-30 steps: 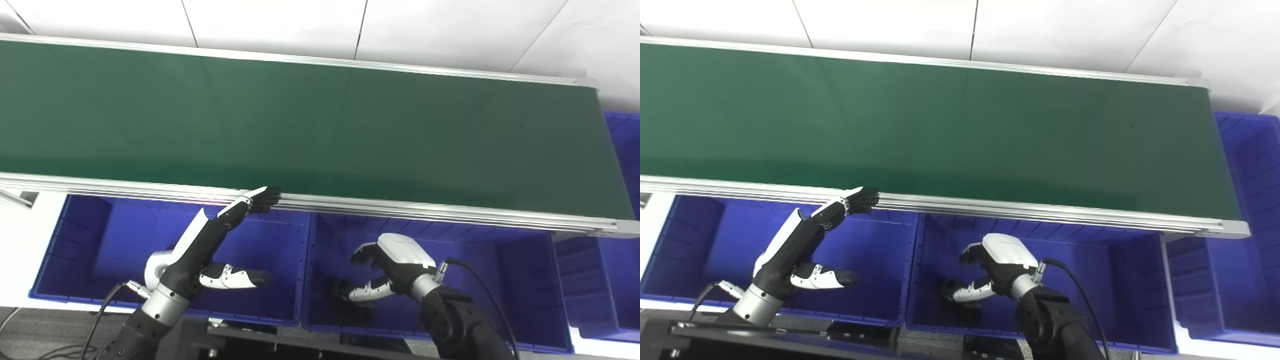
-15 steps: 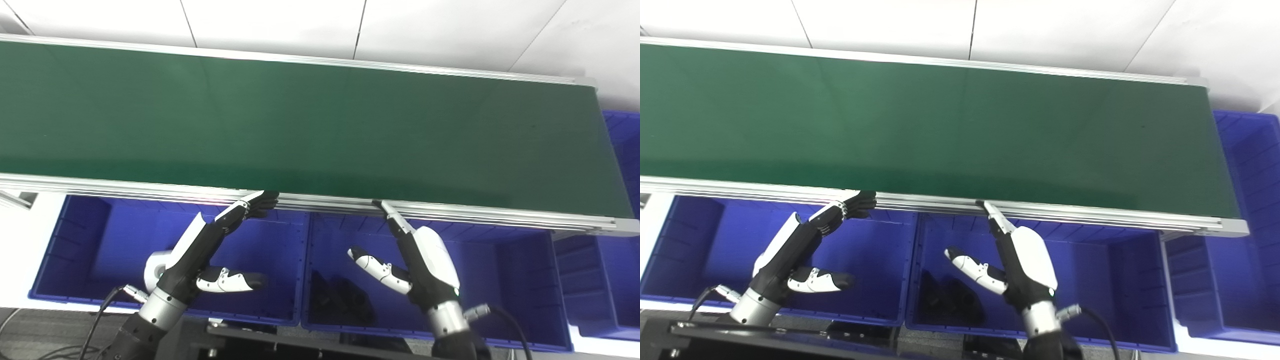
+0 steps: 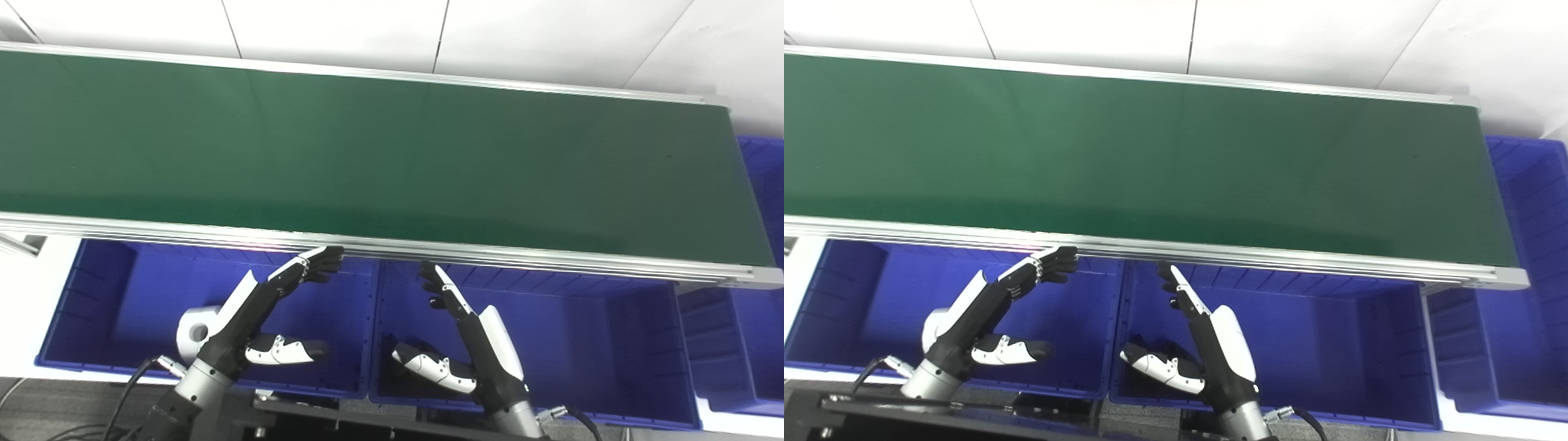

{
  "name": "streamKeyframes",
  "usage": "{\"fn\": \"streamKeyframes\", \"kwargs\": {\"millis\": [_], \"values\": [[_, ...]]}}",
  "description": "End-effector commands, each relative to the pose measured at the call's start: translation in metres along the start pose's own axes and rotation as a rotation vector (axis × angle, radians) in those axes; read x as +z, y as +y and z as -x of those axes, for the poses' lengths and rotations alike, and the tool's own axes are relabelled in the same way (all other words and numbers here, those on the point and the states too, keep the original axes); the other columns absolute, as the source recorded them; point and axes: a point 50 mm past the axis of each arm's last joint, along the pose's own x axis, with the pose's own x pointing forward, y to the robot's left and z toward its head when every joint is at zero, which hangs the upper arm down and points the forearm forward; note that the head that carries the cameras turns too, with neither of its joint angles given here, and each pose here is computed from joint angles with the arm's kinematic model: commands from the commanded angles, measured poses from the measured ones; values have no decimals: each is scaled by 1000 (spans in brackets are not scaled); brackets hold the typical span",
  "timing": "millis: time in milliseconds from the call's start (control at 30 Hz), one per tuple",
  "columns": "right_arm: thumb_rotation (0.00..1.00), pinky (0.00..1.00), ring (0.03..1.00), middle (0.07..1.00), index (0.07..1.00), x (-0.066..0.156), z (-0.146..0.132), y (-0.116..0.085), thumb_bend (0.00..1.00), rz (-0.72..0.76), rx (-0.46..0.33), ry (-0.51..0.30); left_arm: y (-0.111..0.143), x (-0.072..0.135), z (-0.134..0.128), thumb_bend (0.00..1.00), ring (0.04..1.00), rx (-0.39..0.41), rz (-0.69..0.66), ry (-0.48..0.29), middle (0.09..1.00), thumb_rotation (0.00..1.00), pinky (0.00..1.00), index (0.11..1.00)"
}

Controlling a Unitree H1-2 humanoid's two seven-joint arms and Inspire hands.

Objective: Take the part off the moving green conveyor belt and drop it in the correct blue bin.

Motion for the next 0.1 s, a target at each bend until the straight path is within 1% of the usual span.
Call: {"fn": "streamKeyframes", "kwargs": {"millis": [0, 67], "values": [[634, 776, 857, 901, 942, 5, -2, -2, 813, -15, -29, -86, 2, 3, 0, 755, 807, 5, -16, -34, 839, 668, 755, 853], [633, 785, 862, 903, 943, 1, -2, -2, 824, -18, -25, -87, 0, 2, -1, 747, 802, 3, -10, -32, 838, 655, 744, 853]]}}
